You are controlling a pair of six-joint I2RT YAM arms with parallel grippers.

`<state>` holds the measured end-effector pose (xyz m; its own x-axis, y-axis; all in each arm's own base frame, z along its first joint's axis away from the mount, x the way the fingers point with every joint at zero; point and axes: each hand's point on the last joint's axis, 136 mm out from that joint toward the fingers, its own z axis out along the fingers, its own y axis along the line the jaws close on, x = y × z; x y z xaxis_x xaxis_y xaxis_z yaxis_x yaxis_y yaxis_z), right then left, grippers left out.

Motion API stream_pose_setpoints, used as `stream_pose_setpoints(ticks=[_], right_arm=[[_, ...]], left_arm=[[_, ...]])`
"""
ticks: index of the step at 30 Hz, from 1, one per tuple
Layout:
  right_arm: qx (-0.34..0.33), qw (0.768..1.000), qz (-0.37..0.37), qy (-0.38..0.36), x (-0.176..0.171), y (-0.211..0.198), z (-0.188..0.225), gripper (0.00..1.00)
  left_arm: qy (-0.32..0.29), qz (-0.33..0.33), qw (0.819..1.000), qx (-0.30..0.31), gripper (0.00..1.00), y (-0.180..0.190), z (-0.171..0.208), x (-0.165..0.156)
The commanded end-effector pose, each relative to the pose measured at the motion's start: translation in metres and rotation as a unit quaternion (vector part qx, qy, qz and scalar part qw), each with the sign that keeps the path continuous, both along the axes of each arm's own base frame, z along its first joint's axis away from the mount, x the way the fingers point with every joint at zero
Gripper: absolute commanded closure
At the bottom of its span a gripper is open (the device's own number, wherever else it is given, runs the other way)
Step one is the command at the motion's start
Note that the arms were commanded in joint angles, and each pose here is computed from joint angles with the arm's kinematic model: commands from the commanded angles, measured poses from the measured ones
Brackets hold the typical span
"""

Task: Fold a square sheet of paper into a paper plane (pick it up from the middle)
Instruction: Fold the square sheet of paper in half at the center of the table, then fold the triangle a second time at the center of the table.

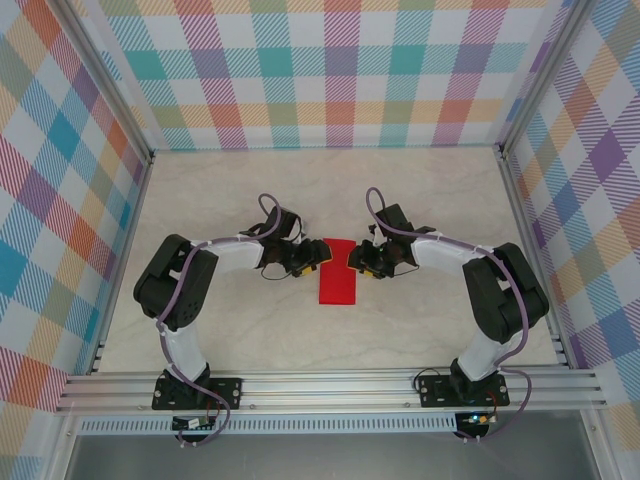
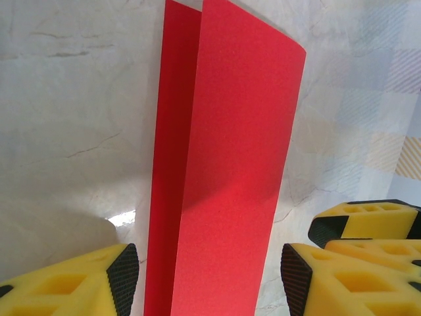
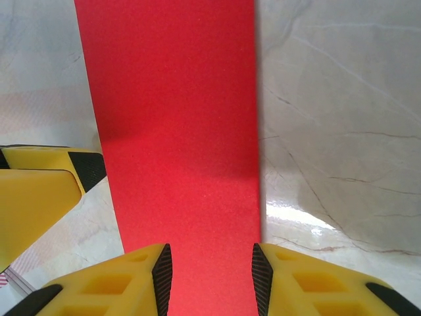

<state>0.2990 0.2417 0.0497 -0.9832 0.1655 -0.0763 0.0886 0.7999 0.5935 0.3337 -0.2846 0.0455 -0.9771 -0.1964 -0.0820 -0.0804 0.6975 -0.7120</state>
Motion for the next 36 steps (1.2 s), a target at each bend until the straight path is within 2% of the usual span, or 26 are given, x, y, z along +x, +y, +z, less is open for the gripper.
stream_pose_setpoints(ticks=[1,12,20,25,36], right_arm=[[0.013,1.000,-0.001,0.006,-0.002,0.002,-0.001,0.61],[0.012,1.000,-0.008,0.013,-0.008,-0.001,-0.008,0.61],[0.007,1.000,-0.010,0.015,-0.012,-0.004,-0.011,0.61],[0.006,1.000,-0.012,0.018,-0.015,-0.006,-0.013,0.61],[0.018,1.000,-0.004,-0.013,-0.016,-0.007,0.002,0.61]], left_arm=[[0.000,0.001,1.000,-0.020,0.39,-0.004,0.004,0.006],[0.013,-0.004,1.000,-0.021,0.40,-0.006,-0.007,0.003],[0.008,-0.009,0.999,-0.040,0.46,-0.012,-0.001,0.002],[0.011,-0.014,0.999,-0.045,0.47,-0.015,-0.001,0.001],[0.011,-0.027,0.997,-0.065,0.49,-0.022,0.008,0.000]])
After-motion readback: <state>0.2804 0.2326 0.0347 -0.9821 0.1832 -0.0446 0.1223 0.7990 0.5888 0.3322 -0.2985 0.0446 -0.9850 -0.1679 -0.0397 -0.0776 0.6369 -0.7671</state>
